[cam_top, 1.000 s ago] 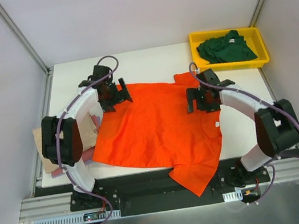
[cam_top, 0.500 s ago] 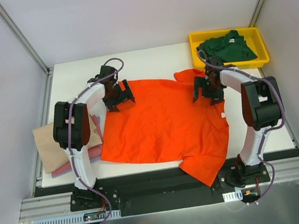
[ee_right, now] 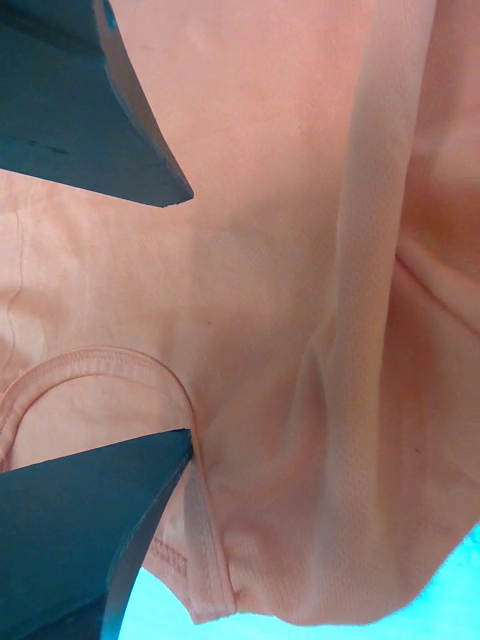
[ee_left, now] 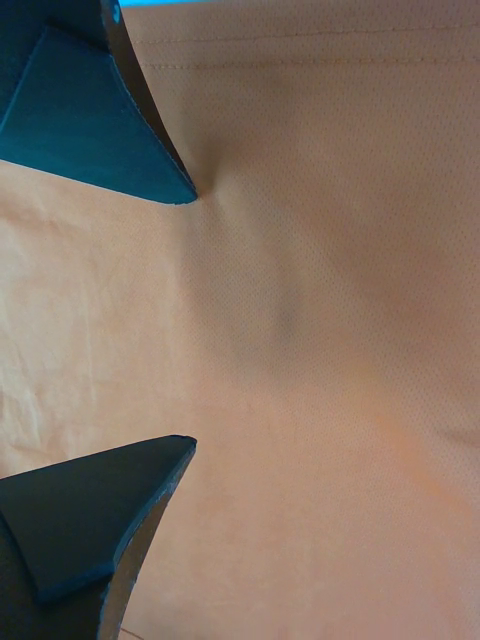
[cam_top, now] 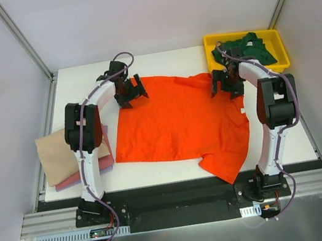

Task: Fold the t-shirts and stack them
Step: Flatten out the tshirt

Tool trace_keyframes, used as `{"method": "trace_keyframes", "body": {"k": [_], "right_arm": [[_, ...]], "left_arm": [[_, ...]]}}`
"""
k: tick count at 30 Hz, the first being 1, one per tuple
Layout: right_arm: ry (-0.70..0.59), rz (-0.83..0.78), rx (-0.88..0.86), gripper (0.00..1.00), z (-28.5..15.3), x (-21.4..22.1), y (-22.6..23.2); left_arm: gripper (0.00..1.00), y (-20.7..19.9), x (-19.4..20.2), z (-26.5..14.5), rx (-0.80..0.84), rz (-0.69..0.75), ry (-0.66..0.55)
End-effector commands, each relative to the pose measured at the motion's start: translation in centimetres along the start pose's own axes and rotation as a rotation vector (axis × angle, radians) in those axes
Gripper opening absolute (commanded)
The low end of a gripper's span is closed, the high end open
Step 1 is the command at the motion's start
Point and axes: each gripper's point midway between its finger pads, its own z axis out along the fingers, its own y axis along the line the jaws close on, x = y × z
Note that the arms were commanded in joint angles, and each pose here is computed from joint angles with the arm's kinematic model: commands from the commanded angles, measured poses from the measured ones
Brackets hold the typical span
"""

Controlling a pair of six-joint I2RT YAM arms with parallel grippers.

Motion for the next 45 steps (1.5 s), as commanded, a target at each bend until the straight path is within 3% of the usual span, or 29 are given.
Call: {"method": "trace_keyframes", "body": {"k": [1,6,11,15,18,27,31,37,45], "right_arm": [[-0.054,-0.075,0.007,0.96,-3.4,-1.4,0.3],[-0.129,-0.159,0.033,0.96,-7.3,2.0,1.7],[-0.171,-0.167,0.109,0.96,-10.0,7.3,1.0],[-0.186,-0.168,0.051,0.96,-10.9,10.7,1.7],[-0.204,-0.173,0.023,0.96,-11.5,12.2,2.1],[-0.204,-0.194,0.023,0.96,-11.7,14.8,1.4],[-0.190,-0.191,0.029,0.96,-11.2,15.2,1.2],[-0.176,-0.196,0.025,0.96,-10.7,15.2,1.3],[-0.173,-0.212,0.018,0.96,-10.9,15.6,1.3]], "left_arm": [[0.99,-2.1,-1.2,-3.3,0.065,0.033,-0.033],[0.99,-1.7,2.0,-8.6,0.035,0.090,-0.080],[0.99,2.9,9.3,-12.9,-0.116,0.045,-0.143],[0.99,5.8,14.8,-13.8,-0.194,-0.038,-0.136],[0.93,7.8,17.7,-13.4,-0.240,-0.123,-0.122],[0.61,11.8,20.2,-12.2,-0.374,-0.337,-0.164],[0.53,14.2,21.2,-12.0,-0.458,-0.445,-0.209],[0.45,15.9,20.5,-12.3,-0.531,-0.483,-0.294],[0.31,15.6,20.9,-10.5,-0.587,-0.474,-0.218]]}}
